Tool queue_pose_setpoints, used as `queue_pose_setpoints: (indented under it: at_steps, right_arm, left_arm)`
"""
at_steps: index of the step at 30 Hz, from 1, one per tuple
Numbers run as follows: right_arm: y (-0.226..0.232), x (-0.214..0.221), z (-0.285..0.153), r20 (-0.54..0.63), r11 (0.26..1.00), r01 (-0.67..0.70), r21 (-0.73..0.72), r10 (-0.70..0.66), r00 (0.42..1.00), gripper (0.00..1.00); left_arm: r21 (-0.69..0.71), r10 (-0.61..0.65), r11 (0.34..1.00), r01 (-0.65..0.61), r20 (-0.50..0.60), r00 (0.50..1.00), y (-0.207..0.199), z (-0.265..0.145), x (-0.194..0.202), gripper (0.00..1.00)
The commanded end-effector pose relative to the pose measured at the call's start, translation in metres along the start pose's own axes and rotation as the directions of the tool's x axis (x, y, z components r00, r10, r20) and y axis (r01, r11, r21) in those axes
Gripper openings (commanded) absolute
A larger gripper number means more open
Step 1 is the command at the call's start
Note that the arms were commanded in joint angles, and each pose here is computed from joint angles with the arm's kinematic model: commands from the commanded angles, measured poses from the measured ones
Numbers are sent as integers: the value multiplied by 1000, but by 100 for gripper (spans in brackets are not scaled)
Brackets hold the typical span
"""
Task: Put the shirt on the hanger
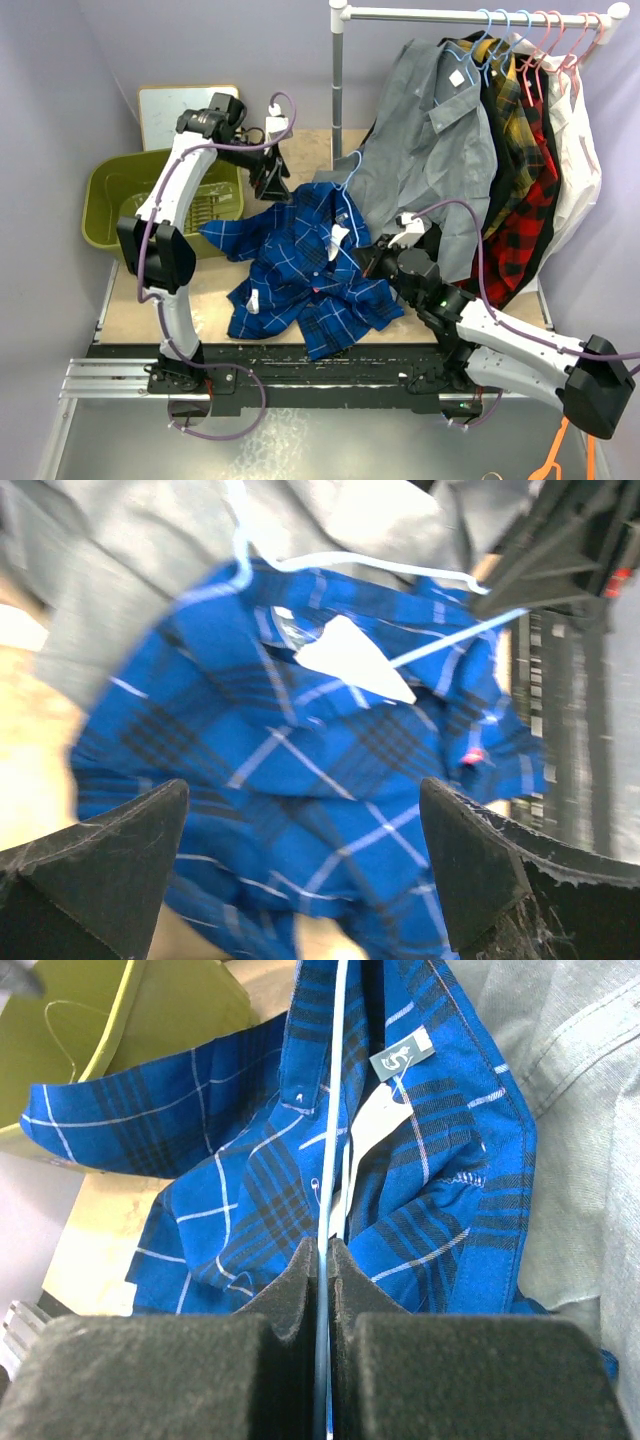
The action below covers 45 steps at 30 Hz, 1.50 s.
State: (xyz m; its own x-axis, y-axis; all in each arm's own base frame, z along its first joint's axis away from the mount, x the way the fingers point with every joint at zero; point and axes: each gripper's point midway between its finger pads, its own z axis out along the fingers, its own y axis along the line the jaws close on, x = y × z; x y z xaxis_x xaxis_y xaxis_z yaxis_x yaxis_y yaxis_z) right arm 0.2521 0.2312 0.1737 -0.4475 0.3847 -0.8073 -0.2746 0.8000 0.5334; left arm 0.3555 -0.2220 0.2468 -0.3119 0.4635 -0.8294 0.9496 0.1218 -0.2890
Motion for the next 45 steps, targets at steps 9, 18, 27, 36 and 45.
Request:
queue_pose_setpoints:
  at_steps: [9,18,27,36,45]
  right_arm:
    - [15,-15,10,81,996,53,-71,-48,996,0]
    - [13,-12,11,72,994,87,-68,-82,994,0]
    - [16,-10,14,65,991,101,-87,-95,993,0]
    - [26,-17,12,84,987,102,-122,-92,992,0]
    - [23,-15,12,85,986,116,-116,-106,991,0]
  left_arm:
    - [-105,456,890,-444,207,866,89,16,-66,87]
    - [-6,464,880,-474,223,858,89,49,-56,60]
    - [143,518,838,-526,89,850,66,82,-6,78]
    - [138,537,830,-541,67,841,78,97,-1,74]
    - [142,558,816,-561,62,828,74,95,-2,81]
